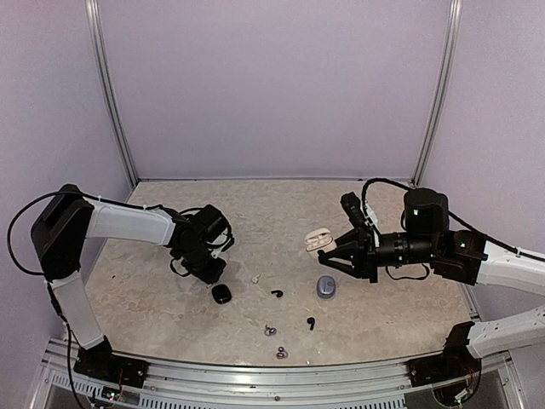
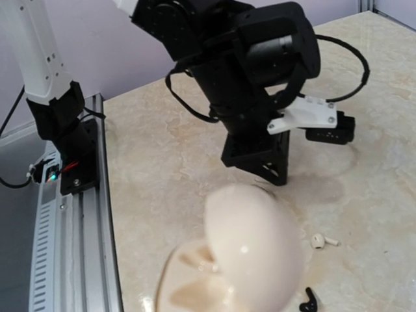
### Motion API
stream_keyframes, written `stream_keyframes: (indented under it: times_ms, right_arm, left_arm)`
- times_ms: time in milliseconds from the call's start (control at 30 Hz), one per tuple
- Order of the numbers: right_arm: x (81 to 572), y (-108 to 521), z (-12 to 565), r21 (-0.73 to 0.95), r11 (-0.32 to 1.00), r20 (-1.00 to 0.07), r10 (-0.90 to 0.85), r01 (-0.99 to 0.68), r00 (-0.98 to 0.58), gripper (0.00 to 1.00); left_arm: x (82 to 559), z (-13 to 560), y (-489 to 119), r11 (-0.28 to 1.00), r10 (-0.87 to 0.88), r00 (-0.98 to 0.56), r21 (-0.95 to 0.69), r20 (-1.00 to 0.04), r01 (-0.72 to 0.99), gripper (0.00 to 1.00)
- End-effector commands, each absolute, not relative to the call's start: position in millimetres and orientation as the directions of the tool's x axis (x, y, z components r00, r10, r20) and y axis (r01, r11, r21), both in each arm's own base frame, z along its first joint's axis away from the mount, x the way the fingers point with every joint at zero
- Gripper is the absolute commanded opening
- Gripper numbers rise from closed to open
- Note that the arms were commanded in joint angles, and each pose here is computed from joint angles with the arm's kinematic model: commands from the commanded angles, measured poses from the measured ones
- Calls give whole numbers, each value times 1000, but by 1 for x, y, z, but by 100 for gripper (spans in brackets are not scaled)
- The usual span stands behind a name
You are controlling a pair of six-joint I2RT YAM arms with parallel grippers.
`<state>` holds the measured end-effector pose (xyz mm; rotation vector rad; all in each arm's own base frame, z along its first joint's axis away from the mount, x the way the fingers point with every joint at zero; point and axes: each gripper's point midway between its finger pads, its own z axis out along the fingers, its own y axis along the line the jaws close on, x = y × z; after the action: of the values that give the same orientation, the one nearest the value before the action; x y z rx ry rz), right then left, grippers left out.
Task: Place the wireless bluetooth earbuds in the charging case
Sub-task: Move the left earbud to the center of the board.
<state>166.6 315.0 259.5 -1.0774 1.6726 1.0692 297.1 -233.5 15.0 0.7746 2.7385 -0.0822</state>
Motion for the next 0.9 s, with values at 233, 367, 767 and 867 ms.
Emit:
stream_keyframes:
  times_ms: [233,367,767,867]
  right_arm:
    - [168,314,261,183,249,-950,-203,-951,-236,6]
    - [168,315,258,186,246,-949,-207,-951,-239,6]
    - [167,315,257,183,241,-948,-212,-953,-236,6]
    - [168,316,254,184,238,-947,-218,-954,-237,6]
  left_arm:
    - [247,18,-195,881,469,-875,-9,-119,474,20]
    - [247,29,-192,896,438,-891,-13,-118,443,22]
    - [225,10,-182,917,399,-917,-18,21,399,35]
    - [231,10,-185,918,398,-918,-14,8,397,34]
